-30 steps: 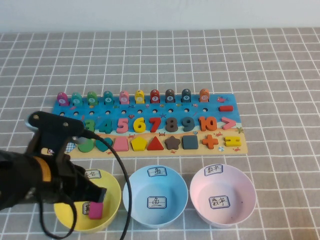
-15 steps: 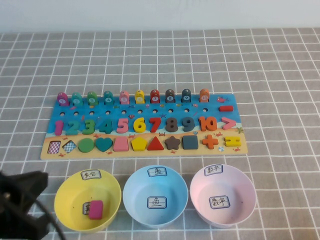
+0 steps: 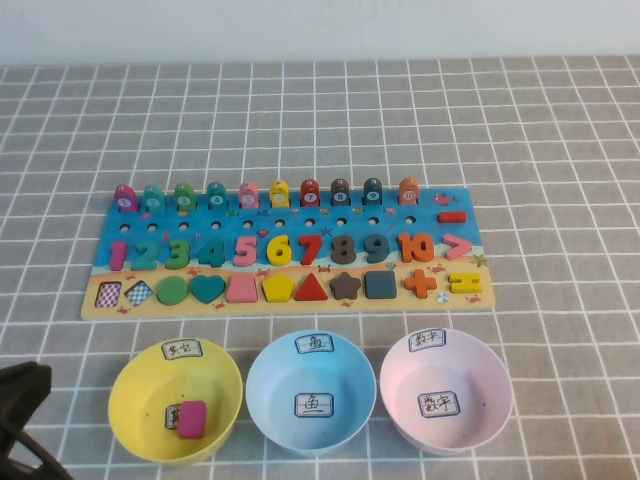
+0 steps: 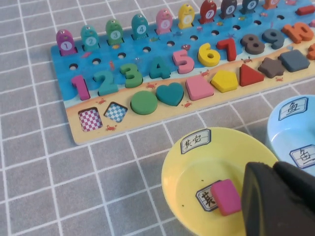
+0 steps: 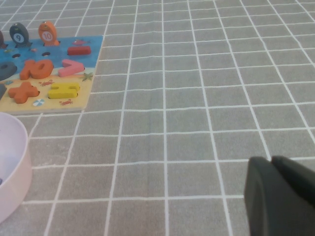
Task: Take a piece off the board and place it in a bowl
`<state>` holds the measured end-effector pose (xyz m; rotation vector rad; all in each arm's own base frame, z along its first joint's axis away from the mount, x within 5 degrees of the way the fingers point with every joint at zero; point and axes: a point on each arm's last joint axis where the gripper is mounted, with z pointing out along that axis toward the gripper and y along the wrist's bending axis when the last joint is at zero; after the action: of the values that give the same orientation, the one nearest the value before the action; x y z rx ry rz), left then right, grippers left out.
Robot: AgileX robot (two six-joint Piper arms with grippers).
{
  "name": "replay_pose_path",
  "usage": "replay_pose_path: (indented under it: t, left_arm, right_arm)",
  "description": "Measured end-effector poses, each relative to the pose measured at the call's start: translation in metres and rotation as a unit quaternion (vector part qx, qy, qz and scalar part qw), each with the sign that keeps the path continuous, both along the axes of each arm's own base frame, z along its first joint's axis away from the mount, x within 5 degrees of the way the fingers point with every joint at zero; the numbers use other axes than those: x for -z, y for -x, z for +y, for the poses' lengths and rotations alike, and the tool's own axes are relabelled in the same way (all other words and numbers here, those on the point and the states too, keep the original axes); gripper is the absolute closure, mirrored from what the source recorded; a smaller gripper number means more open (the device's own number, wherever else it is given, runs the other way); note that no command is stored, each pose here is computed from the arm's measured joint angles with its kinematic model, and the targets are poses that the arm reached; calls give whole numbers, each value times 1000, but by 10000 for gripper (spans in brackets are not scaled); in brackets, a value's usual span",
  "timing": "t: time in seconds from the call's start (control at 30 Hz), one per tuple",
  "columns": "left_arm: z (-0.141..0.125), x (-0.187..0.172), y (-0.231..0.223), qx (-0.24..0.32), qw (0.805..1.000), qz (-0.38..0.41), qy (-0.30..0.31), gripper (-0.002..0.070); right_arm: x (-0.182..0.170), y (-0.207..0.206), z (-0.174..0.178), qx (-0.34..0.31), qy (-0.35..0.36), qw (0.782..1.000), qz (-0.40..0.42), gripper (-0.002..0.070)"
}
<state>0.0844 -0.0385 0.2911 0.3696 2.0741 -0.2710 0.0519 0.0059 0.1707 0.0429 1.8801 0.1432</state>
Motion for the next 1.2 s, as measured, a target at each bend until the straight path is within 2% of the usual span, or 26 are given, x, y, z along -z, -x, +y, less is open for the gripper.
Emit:
replay_pose_path:
  t: [0.1, 0.2, 0.33, 0.53, 0.63, 0.83, 1.0, 1.2]
  left_arm:
    - [-1, 7, -1, 4, 1000, -4, 0, 678]
    - [-2, 18, 0, 24, 999, -46, 7, 678]
    - [0, 31, 5, 39, 987, -155, 30, 678]
    - [19, 43, 15, -53, 951, -297, 74, 678]
    - [25, 53, 21, -84, 942, -316, 75, 678]
    - [29, 78, 28, -108, 941, -311, 75, 678]
    - [28, 94, 29, -103, 962, -246, 58, 678]
    - [28, 113, 31, -94, 984, -150, 11, 678]
  right_arm:
    - [0, 0, 0, 0, 0, 1000, 0, 694]
    - [0, 0, 0, 0, 0, 1000, 0, 694]
    - [0, 0, 0, 0, 0, 1000, 0, 694]
    - [0, 0, 0, 0, 0, 1000, 0, 694]
    - [0, 0, 0, 0, 0, 1000, 0, 694]
    - [0, 0, 0, 0, 0, 1000, 0, 694]
    - [0, 0, 0, 0, 0, 1000, 0, 694]
    - [0, 0, 0, 0, 0, 1000, 0, 694]
